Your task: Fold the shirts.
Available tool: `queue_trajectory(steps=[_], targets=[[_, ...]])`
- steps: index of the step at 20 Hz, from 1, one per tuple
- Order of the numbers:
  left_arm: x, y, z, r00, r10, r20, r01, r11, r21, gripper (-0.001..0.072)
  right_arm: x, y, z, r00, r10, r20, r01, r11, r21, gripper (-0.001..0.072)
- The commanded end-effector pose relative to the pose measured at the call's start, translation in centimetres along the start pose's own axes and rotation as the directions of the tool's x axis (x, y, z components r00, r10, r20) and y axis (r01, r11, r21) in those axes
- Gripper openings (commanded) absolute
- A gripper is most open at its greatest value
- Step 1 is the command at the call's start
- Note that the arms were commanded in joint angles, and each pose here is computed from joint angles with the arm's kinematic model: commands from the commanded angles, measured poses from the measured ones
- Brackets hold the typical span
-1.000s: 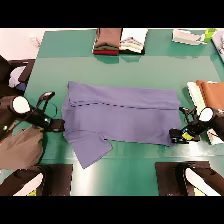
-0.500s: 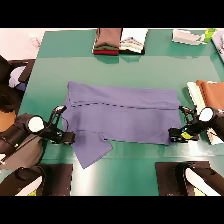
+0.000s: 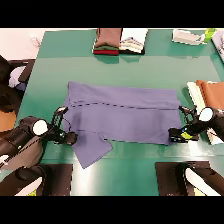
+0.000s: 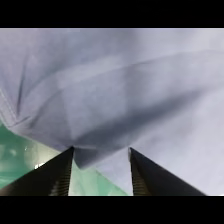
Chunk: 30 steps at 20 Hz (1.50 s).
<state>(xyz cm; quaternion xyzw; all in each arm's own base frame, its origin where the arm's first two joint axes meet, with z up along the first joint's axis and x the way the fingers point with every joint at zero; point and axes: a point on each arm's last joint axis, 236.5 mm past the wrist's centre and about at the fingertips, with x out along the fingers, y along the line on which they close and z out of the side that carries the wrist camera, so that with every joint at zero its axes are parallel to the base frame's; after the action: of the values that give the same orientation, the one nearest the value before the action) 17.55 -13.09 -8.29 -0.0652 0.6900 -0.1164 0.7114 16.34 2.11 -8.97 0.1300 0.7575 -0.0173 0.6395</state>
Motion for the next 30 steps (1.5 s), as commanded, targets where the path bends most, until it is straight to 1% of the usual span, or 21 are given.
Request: queue_trajectory(steps=[1, 2, 3, 4, 5, 7, 10, 12, 15, 17, 19, 21, 23, 26, 30], targets=[[0.8, 0.4, -0.1, 1.0, 0.018, -0.025, -0.019, 1.0, -0.007, 0.0425, 0.0, 0.0, -0.2, 1.0, -0.001, -0.007, 0.001, 1.0, -0.001, 0.0019], [1.0, 0.5, -0.4, 0.999, 0.022, -0.04, -0.022, 1.0, -0.009, 0.0424, 0.0, 0.0, -0.2, 1.0, -0.001, -0.01, 0.001, 1.0, -0.002, 0.0018], [1.0, 0.5, -0.4, 0.999, 0.022, -0.04, -0.023, 1.0, -0.004, 0.0271, 0.0, 0.0, -0.4, 1.0, -0.001, -0.015, 0.001, 1.0, -0.01, 0.0018], [0.8, 0.4, -0.2, 0.999, 0.02, -0.036, -0.019, 0.999, 0.026, 0.0039, 0.0, 0.0, -0.6, 1.0, -0.002, -0.024, 0.001, 1.0, -0.017, 0.0019], [0.5, 0.3, -0.1, 0.999, 0.019, -0.036, -0.018, 0.999, 0.032, 0.0028, -0.2, 0.0, -0.7, 0.999, -0.002, -0.033, 0.002, 1.0, -0.022, 0.0018], [-1.0, 0.0, 0.4, 0.999, 0.027, -0.036, -0.024, 0.997, 0.076, 0.0027, -1.2, 0.2, -0.6, 0.999, -0.002, -0.036, 0.001, 0.999, -0.043, 0.0018], [-4.9, 0.3, 1.1, 0.997, 0.064, 0.045, -0.069, 0.989, 0.131, 0.0027, -4.0, 0.5, -0.3, 0.999, -0.01, -0.04, 0.007, 0.996, -0.087, 0.0018], [-7.0, 0.6, -0.3, 0.995, 0.074, 0.06, -0.082, 0.985, 0.152, 0.0027, -6.0, 0.8, 0.1, 1.0, -0.007, 0.01, 0.008, 0.994, -0.11, 0.0018], [-9.4, 0.8, -3.2, 0.997, 0.078, 0.013, -0.079, 0.979, 0.188, 0.0027, -8.4, 1.1, -0.3, 0.995, 0.002, 0.1, 0.011, 0.992, -0.128, 0.0017], [-11.0, 0.1, -2.5, 0.997, 0.067, 0.046, -0.076, 0.965, 0.25, 0.0027, -9.3, 0.6, -0.4, 0.987, -0.019, 0.159, 0.04, 0.99, -0.132, 0.0017], [-12.8, -0.7, 0.6, 0.983, 0.046, 0.18, -0.101, 0.945, 0.311, 0.0027, -10.0, 0.0, -0.1, 0.981, -0.046, 0.189, 0.071, 0.99, -0.126, 0.0016], [-14.1, 0.4, 4.1, 0.95, 0.11, 0.292, -0.199, 0.935, 0.295, 0.0027, -11.0, 0.0, 1.4, 0.978, -0.057, 0.199, 0.082, 0.989, -0.122, 0.0016], [-14.1, 1.3, 6.8, 0.927, 0.167, 0.335, -0.271, 0.917, 0.291, 0.0027, -12.1, 0.5, 4.2, 0.971, -0.052, 0.234, 0.082, 0.989, -0.121, 0.0016], [-12.8, 1.5, 11.9, 0.901, 0.211, 0.379, -0.333, 0.896, 0.295, 0.0027, -13.5, 1.2, 9.5, 0.957, -0.043, 0.288, 0.08, 0.99, -0.12, 0.0016], [-11.5, 2.7, 19.4, 0.882, 0.206, 0.425, -0.316, 0.926, 0.207, 0.0027, -13.2, 1.8, 15.0, 0.96, -0.043, 0.278, 0.078, 0.99, -0.118, 0.0016]])
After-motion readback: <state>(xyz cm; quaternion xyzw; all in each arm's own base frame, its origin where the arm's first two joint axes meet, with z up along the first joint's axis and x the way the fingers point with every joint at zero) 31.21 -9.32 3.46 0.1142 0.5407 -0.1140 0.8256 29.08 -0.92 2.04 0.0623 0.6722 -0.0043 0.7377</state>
